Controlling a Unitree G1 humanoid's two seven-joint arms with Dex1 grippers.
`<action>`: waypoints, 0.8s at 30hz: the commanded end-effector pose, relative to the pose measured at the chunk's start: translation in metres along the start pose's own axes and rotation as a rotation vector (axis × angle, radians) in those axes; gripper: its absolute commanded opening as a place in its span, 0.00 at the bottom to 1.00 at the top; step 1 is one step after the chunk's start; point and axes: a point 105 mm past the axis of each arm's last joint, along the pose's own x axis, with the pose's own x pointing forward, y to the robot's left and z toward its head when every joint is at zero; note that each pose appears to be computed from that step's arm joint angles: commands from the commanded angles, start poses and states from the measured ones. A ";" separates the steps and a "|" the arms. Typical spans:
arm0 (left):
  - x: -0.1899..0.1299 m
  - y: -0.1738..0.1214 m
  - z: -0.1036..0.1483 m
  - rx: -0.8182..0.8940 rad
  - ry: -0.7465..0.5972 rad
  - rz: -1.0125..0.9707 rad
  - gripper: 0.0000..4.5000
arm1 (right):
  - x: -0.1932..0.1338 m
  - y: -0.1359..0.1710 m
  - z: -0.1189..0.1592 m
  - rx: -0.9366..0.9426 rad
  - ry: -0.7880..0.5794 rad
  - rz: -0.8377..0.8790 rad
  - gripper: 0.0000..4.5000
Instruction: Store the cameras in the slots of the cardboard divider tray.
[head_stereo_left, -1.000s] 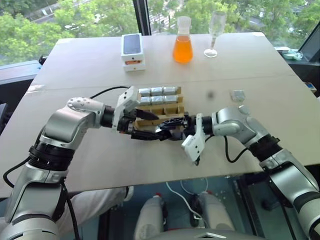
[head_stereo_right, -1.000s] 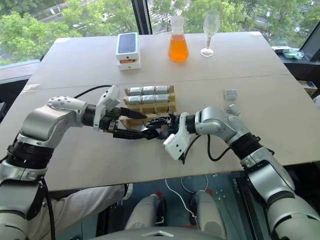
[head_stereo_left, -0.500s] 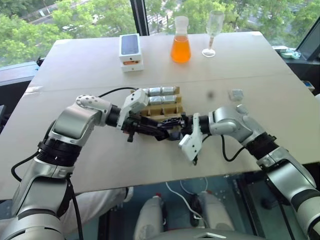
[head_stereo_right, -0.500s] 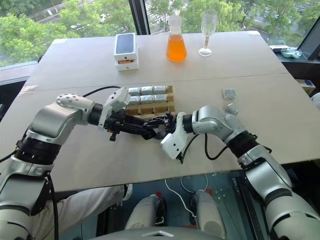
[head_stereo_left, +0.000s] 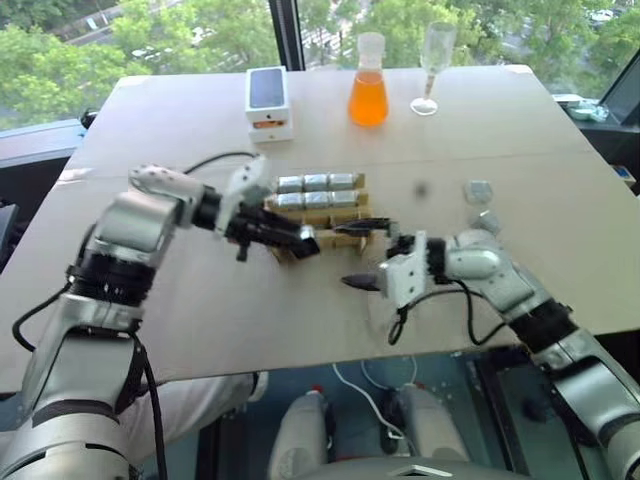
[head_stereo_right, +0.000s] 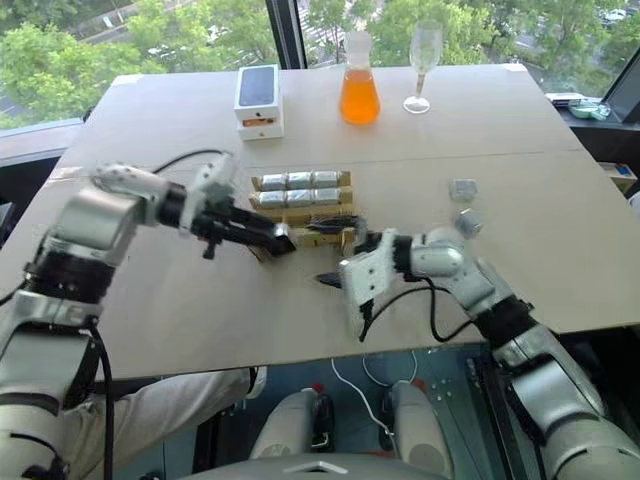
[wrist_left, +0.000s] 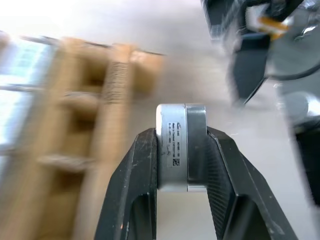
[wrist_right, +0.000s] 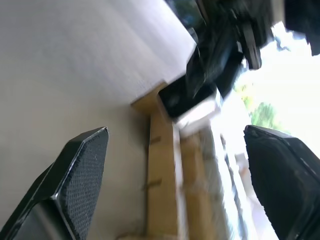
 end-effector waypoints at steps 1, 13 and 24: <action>-0.017 0.016 0.019 0.111 -0.057 0.043 0.16 | -0.025 -0.010 0.011 0.178 -0.021 -0.108 0.95; -0.015 0.040 -0.006 0.221 0.098 0.050 0.16 | -0.065 0.030 0.016 0.585 0.026 -0.303 0.95; -0.005 0.042 -0.011 0.230 0.092 0.039 0.16 | -0.080 0.052 0.022 0.729 0.023 -0.415 0.95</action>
